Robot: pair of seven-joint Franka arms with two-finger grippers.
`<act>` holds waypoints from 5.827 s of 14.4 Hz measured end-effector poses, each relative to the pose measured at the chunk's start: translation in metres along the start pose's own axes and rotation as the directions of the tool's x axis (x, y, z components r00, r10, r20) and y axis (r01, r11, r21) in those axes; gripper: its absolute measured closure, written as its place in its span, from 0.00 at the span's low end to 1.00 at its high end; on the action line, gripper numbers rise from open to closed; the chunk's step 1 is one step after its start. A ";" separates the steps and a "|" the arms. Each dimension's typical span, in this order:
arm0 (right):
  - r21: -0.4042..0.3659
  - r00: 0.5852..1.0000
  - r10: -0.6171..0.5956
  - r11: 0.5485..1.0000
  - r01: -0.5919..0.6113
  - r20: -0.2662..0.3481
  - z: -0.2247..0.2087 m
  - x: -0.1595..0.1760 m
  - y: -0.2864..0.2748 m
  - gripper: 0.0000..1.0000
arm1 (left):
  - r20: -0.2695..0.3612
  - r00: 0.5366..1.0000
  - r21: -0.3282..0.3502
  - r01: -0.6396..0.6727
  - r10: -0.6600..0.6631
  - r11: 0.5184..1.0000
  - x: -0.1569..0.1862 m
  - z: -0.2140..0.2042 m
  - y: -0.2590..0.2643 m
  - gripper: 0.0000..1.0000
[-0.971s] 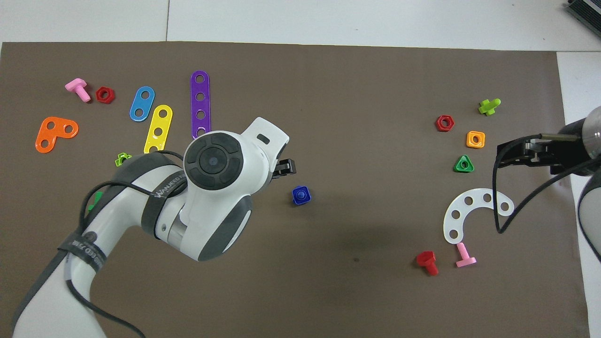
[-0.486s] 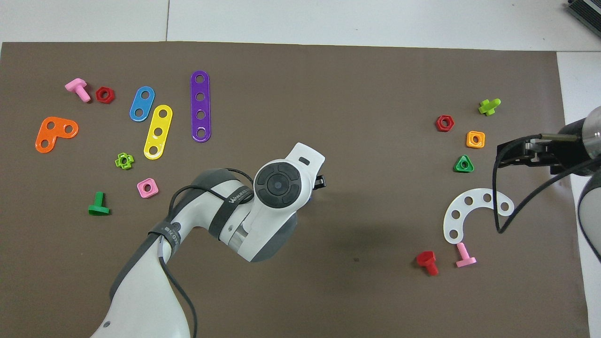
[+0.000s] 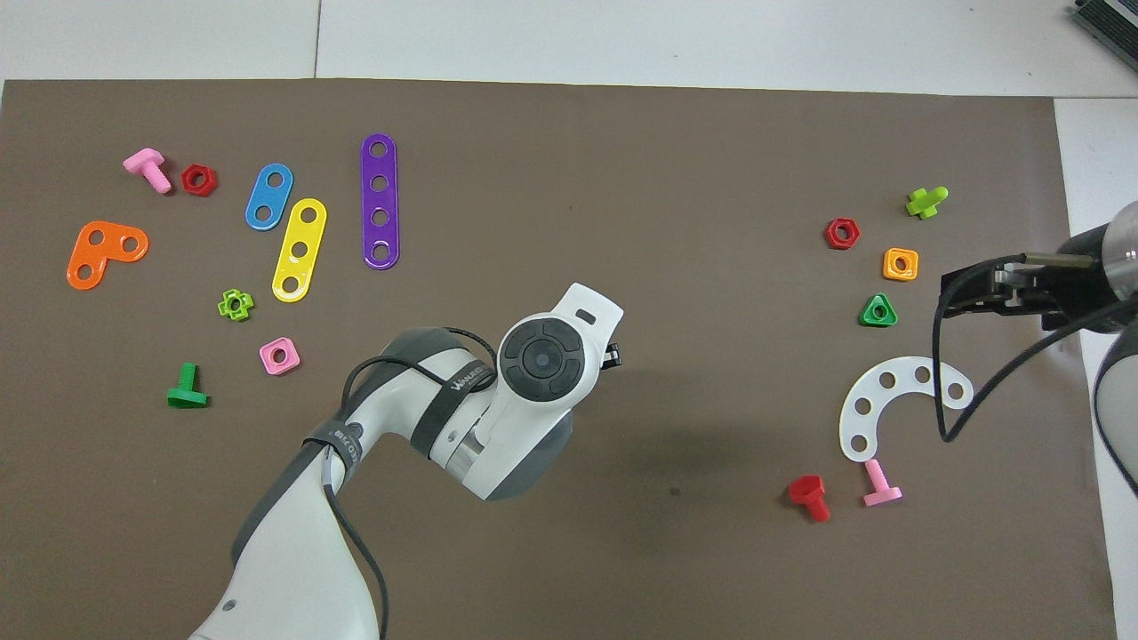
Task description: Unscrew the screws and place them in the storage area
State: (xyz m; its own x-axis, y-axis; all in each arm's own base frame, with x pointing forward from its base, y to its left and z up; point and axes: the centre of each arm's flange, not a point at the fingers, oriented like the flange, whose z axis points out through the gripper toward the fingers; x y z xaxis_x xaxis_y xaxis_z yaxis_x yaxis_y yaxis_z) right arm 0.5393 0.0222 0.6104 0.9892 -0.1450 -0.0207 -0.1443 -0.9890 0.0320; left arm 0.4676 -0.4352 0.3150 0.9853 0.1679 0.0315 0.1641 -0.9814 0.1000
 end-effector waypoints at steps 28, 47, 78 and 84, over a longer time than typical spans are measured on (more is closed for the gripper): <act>0.019 0.995 -0.049 0.999 0.051 -0.087 0.025 0.004 -0.048 0.03 | 0.089 0.994 0.095 -0.073 0.065 0.993 0.159 -0.109 -0.157 0.54; 0.089 0.992 0.042 0.996 -0.031 -0.116 0.208 -0.054 -0.354 0.09 | 0.071 0.959 0.067 -0.278 0.274 0.958 0.167 -0.081 -0.274 0.00; 0.024 0.984 0.016 1.000 -0.012 -0.175 0.262 -0.057 -0.372 0.81 | 0.051 0.951 0.082 -0.308 0.305 0.948 0.132 -0.314 -0.409 0.00; -0.001 0.982 0.071 0.997 -0.072 -0.176 0.250 0.000 -0.246 0.81 | 0.064 0.950 0.079 -0.310 0.306 0.947 0.130 -0.318 -0.407 0.00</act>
State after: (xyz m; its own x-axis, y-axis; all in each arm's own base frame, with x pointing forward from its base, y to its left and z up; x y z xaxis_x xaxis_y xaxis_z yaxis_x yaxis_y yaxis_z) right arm 0.5689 0.2579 0.3524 0.9655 -0.2071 0.1580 -0.2150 -0.9760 0.0343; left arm 0.5139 0.0162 0.5949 0.9892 -0.1466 -0.0035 -0.1466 -0.9892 0.0060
